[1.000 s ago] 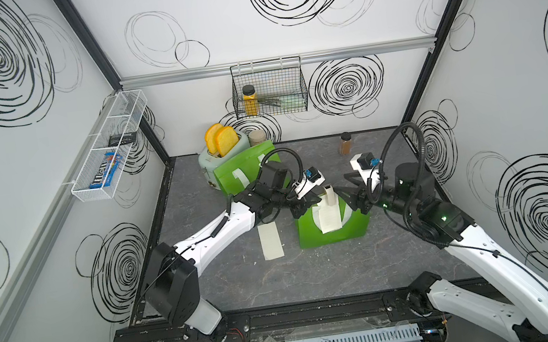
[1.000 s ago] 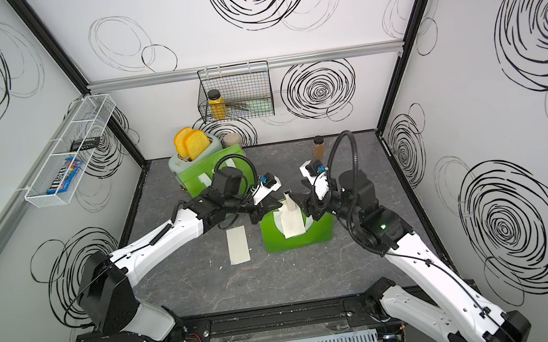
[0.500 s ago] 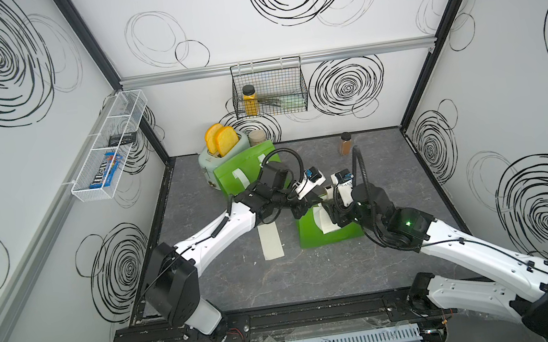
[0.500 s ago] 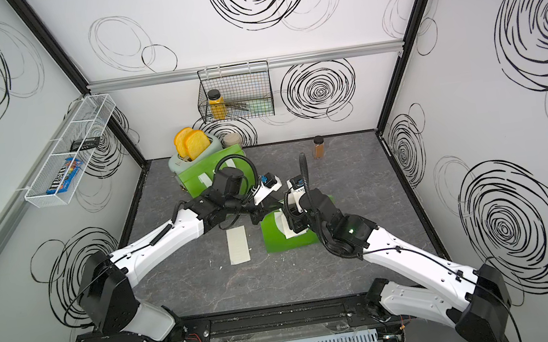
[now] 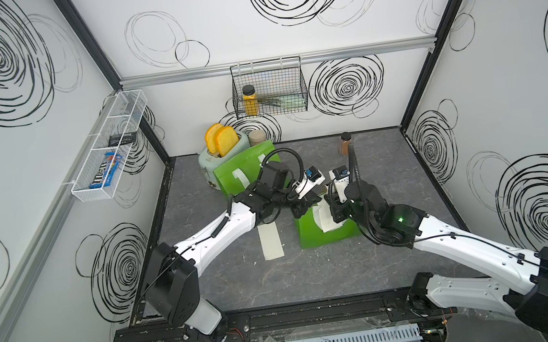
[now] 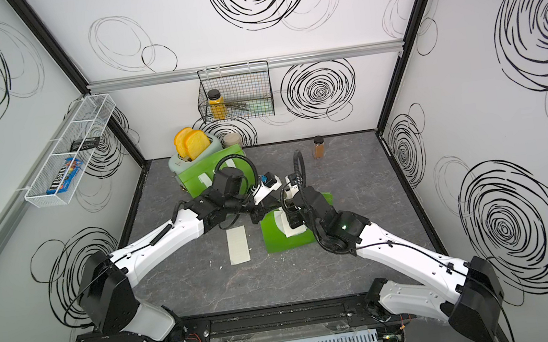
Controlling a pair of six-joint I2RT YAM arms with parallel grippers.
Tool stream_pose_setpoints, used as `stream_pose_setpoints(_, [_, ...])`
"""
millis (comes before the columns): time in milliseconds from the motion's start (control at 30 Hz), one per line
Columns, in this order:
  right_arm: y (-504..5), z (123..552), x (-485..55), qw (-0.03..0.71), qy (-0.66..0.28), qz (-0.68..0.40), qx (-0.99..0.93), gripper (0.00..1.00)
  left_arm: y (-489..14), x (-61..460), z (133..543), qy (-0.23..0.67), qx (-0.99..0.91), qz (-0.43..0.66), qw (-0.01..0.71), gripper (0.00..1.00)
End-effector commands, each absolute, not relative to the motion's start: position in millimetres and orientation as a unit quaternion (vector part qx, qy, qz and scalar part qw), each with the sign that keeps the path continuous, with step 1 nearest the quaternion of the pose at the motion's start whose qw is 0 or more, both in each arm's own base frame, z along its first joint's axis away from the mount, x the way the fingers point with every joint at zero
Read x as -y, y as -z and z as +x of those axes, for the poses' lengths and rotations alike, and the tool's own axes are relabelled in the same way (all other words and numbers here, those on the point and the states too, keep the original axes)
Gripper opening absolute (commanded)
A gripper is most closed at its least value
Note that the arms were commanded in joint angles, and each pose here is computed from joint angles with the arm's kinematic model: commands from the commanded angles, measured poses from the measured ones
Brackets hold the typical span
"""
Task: Staple the receipts to the bags
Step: Pick up the stapler from the takeout bag.
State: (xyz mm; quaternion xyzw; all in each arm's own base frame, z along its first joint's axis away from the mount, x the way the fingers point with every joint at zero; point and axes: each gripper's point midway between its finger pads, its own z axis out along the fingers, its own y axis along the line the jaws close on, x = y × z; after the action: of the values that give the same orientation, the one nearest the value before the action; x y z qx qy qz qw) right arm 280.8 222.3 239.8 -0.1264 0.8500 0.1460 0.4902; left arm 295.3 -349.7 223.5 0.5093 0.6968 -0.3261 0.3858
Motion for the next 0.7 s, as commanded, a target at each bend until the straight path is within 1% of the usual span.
stream_pose_setpoints(0, [-285.7, 293.2, -221.3, 0.542, -0.153, -0.092, -0.821, 0.08, -243.5, 357.7, 290.0, 0.337, -0.674, 0.517, 0.405, 0.0])
stream_pose_setpoints(133, [-326.6, 306.8, -198.2, 0.588, -0.129, -0.054, -0.797, 0.06, -241.6, 360.7, 293.0, 0.338, -0.677, 0.512, 0.406, 0.0])
stream_pose_setpoints(200, [-340.0, 315.9, -178.5, 0.596, -0.122, -0.026, -0.794, 0.06, -241.8, 362.9, 295.7, 0.34, -0.677, 0.509, 0.408, 0.0])
stream_pose_setpoints(300, [-344.7, 326.4, -139.1, 0.592, -0.107, 0.021, -0.798, 0.06, -245.1, 368.1, 304.9, 0.337, -0.678, 0.5, 0.42, 0.0])
stream_pose_setpoints(467, [-326.3, 318.7, -75.8, 0.572, -0.072, 0.081, -0.813, 0.06, -253.2, 384.9, 335.9, 0.322, -0.686, 0.48, 0.441, 0.0])
stream_pose_setpoints(567, [-298.9, 304.6, -44.5, 0.539, -0.062, 0.116, -0.832, 0.05, -258.0, 398.0, 359.9, 0.312, -0.689, 0.47, 0.455, 0.0])
stream_pose_setpoints(667, [-261.0, 287.5, -26.4, 0.492, -0.057, 0.135, -0.858, 0.05, -262.1, 413.8, 383.2, 0.306, -0.685, 0.466, 0.468, 0.0])
